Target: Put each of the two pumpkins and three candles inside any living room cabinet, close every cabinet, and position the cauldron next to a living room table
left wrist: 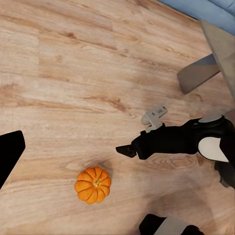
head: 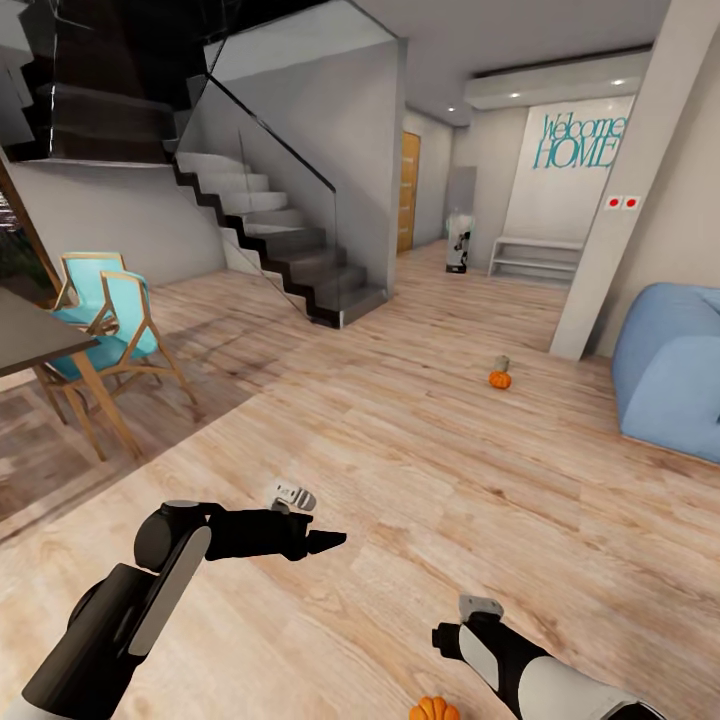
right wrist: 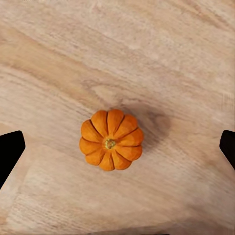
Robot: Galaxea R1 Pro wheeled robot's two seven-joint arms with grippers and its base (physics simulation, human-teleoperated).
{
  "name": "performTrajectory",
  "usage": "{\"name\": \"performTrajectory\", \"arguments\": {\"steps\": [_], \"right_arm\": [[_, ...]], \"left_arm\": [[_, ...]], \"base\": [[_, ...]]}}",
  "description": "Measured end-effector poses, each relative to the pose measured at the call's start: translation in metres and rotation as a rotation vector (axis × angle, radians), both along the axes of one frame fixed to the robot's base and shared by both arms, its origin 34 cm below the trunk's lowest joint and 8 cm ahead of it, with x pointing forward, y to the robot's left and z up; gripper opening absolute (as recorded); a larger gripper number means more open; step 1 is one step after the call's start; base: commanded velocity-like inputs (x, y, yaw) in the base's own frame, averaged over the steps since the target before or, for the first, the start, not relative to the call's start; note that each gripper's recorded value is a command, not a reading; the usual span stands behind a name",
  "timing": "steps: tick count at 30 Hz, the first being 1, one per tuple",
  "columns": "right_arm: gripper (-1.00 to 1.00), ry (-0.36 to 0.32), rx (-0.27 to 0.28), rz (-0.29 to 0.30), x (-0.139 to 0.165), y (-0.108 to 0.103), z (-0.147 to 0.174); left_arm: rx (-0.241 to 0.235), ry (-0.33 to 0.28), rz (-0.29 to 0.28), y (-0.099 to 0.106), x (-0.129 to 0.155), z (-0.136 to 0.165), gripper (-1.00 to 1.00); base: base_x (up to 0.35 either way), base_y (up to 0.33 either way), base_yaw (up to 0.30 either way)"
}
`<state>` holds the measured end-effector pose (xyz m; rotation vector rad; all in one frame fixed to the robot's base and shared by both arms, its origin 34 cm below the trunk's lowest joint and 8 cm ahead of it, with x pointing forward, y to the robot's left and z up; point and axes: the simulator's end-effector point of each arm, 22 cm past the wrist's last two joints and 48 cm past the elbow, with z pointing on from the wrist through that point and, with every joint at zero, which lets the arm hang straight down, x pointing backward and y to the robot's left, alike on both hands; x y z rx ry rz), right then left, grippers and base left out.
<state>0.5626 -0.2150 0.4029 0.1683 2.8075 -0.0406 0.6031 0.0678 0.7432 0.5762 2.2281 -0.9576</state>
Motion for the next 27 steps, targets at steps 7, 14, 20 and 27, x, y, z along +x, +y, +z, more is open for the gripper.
{"name": "performTrajectory", "arguments": {"steps": [7,14,20,27], "right_arm": [[1.00,-0.012,-0.011,0.012,-0.002,-0.001,-0.015],[1.00,-0.014,-0.011,0.014,-0.005,-0.001,-0.030],[1.00,-0.015,-0.009,0.019,-0.007,0.001,-0.042],[1.00,-0.010,-0.001,0.044,-0.013,0.015,-0.058]], "left_arm": [[0.002,-0.001,0.000,-0.001,-0.002,-0.015,1.00],[0.002,-0.001,0.000,-0.001,-0.005,-0.029,1.00],[0.003,0.000,0.000,0.000,-0.007,-0.042,1.00],[0.002,0.000,0.001,0.000,-0.010,-0.057,1.00]], "base": [[0.000,0.000,0.000],[0.000,0.000,0.000],[0.000,0.000,0.000],[0.000,0.000,0.000]]}}
